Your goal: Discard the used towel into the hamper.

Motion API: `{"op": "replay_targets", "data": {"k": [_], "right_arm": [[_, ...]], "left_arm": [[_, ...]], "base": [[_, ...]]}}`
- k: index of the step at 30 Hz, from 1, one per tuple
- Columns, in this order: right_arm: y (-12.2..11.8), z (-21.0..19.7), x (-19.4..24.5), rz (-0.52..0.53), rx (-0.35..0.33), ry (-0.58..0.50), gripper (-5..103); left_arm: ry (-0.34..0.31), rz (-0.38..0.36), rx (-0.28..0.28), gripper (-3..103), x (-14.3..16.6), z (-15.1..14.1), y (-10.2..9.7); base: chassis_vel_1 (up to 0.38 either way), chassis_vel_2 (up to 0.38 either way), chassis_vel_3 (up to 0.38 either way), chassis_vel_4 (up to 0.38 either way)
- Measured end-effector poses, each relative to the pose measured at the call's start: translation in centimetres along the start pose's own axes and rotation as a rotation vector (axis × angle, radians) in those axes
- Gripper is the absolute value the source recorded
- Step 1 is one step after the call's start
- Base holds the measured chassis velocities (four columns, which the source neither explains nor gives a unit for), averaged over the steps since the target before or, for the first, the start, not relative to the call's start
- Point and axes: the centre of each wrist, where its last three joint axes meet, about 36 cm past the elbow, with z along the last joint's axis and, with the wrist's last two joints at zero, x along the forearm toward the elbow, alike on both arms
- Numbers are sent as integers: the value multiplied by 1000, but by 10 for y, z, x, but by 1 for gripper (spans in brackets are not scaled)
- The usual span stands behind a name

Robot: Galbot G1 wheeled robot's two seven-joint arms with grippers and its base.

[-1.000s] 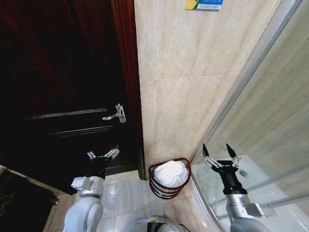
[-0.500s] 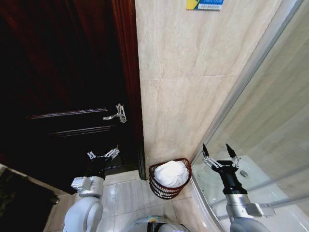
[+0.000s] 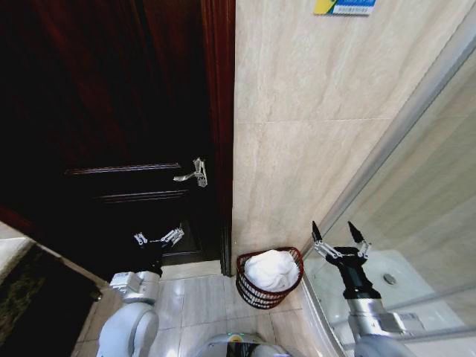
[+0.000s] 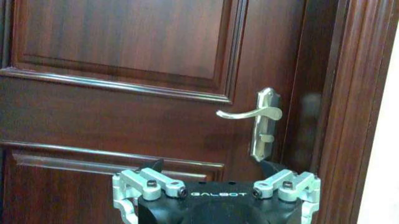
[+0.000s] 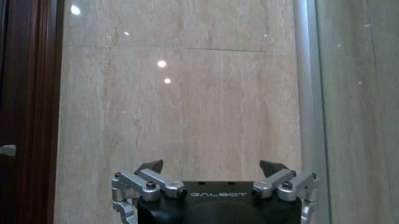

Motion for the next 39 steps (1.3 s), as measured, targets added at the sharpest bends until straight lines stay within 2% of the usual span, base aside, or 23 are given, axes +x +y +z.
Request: {"op": "replay_targets", "data": {"k": [10, 26, 39], "right_arm": [[0, 0, 0, 0, 0, 0, 100], [0, 0, 0, 0, 0, 0, 100], [0, 0, 0, 0, 0, 0, 100]], "left_arm": [[0, 0, 0, 100, 0, 0, 0], [0, 0, -1, 100, 0, 0, 0], [0, 0, 0, 100, 0, 0, 0]], "base": [[33, 25, -37, -34], [219, 187, -199, -209], [25, 11, 37, 17]]}}
